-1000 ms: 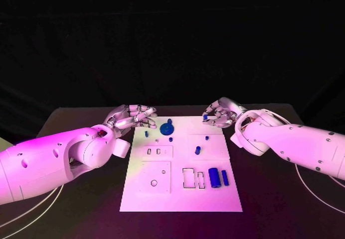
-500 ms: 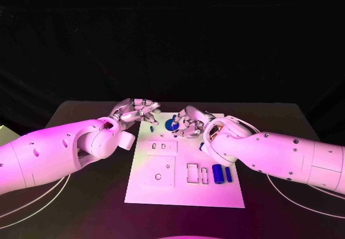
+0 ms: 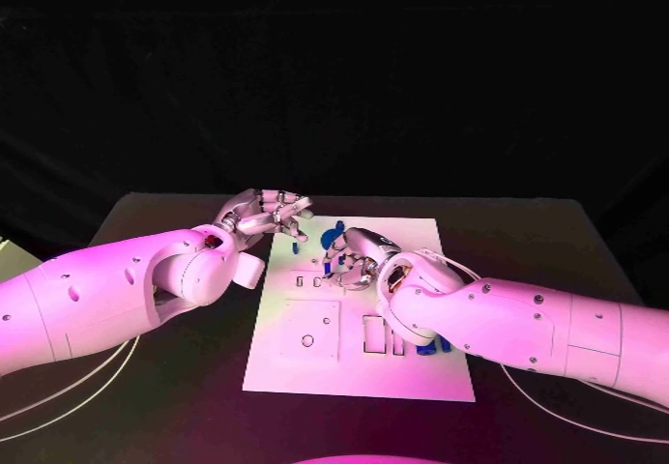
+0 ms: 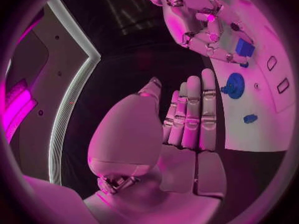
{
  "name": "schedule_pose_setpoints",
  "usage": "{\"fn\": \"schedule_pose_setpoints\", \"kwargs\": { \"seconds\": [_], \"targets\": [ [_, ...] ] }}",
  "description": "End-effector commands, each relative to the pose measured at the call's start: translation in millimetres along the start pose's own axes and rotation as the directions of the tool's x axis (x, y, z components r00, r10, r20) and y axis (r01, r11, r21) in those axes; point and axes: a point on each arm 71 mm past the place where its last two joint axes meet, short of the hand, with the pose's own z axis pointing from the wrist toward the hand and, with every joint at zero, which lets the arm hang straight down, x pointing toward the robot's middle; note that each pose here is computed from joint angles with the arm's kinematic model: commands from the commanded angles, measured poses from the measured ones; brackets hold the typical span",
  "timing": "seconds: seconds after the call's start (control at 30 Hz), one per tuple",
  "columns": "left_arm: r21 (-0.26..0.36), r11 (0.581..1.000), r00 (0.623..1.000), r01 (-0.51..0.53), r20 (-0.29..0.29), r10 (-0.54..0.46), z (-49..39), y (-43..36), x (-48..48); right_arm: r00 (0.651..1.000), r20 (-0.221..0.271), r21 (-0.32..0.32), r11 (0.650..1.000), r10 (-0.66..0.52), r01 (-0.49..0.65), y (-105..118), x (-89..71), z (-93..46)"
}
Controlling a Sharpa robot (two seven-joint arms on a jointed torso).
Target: Assemble the parts on the task board
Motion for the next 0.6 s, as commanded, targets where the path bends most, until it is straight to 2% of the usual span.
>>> {"fn": "schedule_pose_setpoints", "kwargs": {
  "seconds": [0.03, 0.6],
  "targets": [
    [0.007, 1.0, 1.0, -0.006, 0.006, 0.006, 0.1, -1.5, 1.1, 0.999, 0.023, 0.001, 0.999, -0.037, 0.037, -2, 4.0, 0.0],
    [0.003, 1.0, 1.0, -0.007, 0.015, 0.007, -1.4, -1.5, -1.2, 0.999, 0.004, -0.013, 0.999, -0.047, 0.047, -1, 22.8, -2.7]
  ]
}}
